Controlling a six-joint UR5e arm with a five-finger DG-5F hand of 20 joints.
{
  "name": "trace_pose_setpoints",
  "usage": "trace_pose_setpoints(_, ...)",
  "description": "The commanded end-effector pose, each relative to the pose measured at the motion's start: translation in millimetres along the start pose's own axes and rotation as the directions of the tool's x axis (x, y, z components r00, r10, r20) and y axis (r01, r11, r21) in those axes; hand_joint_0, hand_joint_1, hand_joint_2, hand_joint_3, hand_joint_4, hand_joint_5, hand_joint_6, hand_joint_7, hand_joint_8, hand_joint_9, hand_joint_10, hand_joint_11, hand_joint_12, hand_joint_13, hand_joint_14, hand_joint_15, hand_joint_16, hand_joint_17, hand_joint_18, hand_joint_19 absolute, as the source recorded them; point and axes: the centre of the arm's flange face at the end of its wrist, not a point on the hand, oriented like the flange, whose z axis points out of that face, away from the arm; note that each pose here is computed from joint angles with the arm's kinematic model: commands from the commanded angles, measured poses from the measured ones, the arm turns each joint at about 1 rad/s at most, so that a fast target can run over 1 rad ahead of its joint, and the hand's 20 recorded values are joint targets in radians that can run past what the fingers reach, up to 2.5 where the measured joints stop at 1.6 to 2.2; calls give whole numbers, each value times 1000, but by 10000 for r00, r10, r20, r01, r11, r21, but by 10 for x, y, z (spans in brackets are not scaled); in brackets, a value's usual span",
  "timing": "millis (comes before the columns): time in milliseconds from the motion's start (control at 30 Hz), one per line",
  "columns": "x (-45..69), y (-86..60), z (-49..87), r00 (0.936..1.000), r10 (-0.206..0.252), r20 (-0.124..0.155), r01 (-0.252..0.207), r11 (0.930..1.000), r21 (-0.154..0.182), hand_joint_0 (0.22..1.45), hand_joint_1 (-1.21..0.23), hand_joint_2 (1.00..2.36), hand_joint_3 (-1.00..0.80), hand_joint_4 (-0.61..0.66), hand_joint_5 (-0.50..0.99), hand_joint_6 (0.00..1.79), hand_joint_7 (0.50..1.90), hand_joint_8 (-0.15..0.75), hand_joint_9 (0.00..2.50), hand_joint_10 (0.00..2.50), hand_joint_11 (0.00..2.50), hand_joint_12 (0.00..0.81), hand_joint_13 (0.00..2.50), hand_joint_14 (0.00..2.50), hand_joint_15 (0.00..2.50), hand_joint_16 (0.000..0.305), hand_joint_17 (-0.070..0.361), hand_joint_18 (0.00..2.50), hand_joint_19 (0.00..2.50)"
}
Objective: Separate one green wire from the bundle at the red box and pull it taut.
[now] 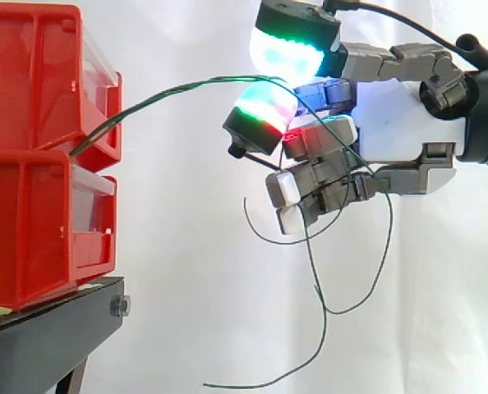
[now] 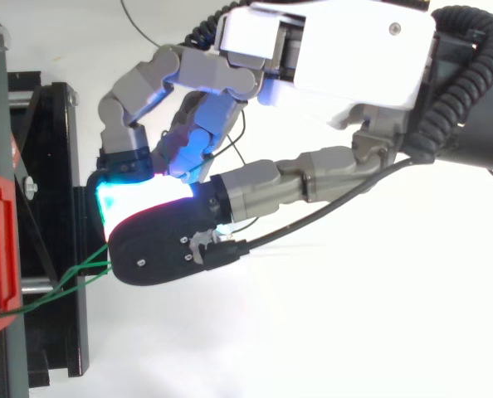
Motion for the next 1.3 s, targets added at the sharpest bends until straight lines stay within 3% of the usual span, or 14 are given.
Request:
trace_pose_setpoints(0, 2, -1, 0, 10000, -9, 7, 9, 10000, -12, 604, -721, 1015, -301, 114, -192, 927, 1007, 263, 1199, 5, 1561, 398, 875, 25, 838, 54, 122, 667, 743)
trace_pose_setpoints(267, 2, -1, 0, 10000, -9, 7, 9, 10000, -12, 556, -660, 1007, -421, 114, -190, 925, 988, 276, 1195, 5, 1561, 402, 882, 25, 840, 56, 125, 682, 737)
trace_pose_setpoints(667, 2, -5, -3, 10000, -32, -1, 32, 10000, 17, 614, -723, 1021, -161, 71, -185, 935, 1064, 261, 1211, 5, 1573, 399, 890, 25, 838, 54, 122, 689, 741)
trace_pose_setpoints(967, 0, -2, 0, 10000, -25, 21, 25, 10000, -8, 643, -780, 1021, -216, 54, -192, 939, 1012, 260, 1164, 5, 1562, 399, 881, 25, 841, 54, 122, 690, 729)
trace_pose_setpoints(1033, 6, -12, 2, 10000, -29, 3, 29, 10000, 2, 705, -865, 1018, -302, 29, -197, 944, 1008, 255, 1136, 4, 1552, 391, 869, 25, 815, 53, 119, 697, 700)
trace_pose_setpoints(1267, 2, -1, 0, 10000, -9, 7, 9, 10000, -12, 774, -906, 1002, -482, 13, -195, 948, 977, 254, 1136, 5, 1529, 378, 873, 26, 800, 51, 115, 729, 664)
